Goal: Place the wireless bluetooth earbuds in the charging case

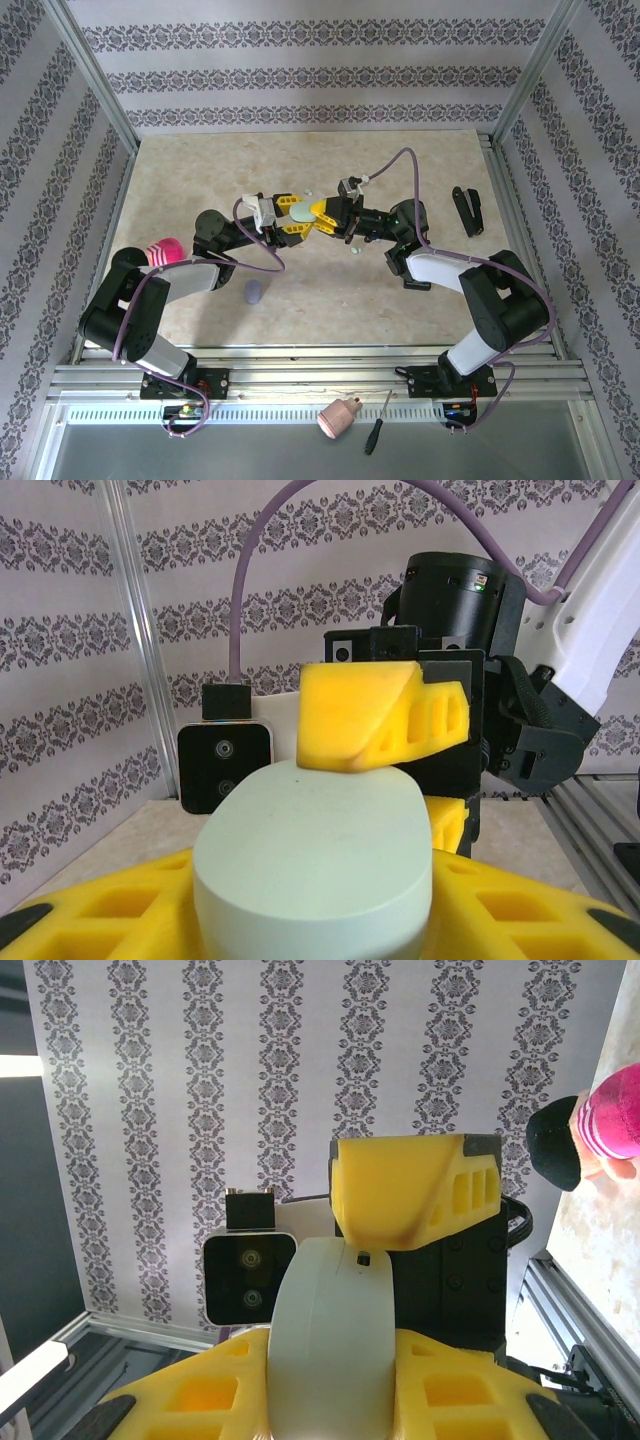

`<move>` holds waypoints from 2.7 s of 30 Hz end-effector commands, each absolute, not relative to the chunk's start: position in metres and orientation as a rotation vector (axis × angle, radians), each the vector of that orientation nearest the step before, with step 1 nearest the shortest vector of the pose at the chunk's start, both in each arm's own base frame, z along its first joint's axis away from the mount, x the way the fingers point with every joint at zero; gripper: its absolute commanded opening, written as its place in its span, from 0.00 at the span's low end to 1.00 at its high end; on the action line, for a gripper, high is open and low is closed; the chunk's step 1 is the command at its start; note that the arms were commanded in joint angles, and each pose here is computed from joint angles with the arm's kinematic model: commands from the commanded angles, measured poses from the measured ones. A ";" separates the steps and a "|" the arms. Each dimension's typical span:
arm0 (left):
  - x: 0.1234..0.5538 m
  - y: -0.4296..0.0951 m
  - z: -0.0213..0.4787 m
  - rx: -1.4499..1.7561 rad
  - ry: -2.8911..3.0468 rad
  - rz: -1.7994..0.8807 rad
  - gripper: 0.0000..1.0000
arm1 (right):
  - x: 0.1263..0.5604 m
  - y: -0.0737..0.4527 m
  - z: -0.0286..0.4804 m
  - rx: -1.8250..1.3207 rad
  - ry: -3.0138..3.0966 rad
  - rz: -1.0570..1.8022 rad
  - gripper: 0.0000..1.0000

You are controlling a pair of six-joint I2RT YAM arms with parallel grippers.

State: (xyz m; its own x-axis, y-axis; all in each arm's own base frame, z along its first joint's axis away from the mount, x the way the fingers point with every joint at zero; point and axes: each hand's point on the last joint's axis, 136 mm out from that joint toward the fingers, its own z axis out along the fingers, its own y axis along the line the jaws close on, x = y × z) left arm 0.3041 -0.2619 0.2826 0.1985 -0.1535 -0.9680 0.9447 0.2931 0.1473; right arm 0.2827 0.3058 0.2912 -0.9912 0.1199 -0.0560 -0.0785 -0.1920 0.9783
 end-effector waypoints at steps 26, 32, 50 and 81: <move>0.297 -0.264 0.275 0.960 1.115 -0.967 0.29 | 0.305 0.268 0.292 -0.088 1.727 1.991 0.78; 0.299 -0.262 0.258 0.916 1.210 -1.007 0.28 | 0.314 0.251 0.295 -0.148 1.700 1.826 0.78; 0.269 -0.250 0.235 0.958 1.471 -1.023 0.25 | 0.285 0.256 0.285 -0.739 1.812 1.190 0.80; 0.240 -0.248 0.267 0.968 1.339 -1.125 0.12 | 0.248 0.327 0.288 -1.223 1.590 1.145 0.88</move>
State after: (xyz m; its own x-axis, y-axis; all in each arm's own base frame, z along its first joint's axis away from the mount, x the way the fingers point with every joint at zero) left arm 0.2487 -0.2470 0.2511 -0.1311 -0.0233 -0.9911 0.9592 0.2497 -0.1327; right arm 0.2474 0.3211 0.2825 -0.2481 -0.2393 -0.9387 -0.9657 0.1378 0.2201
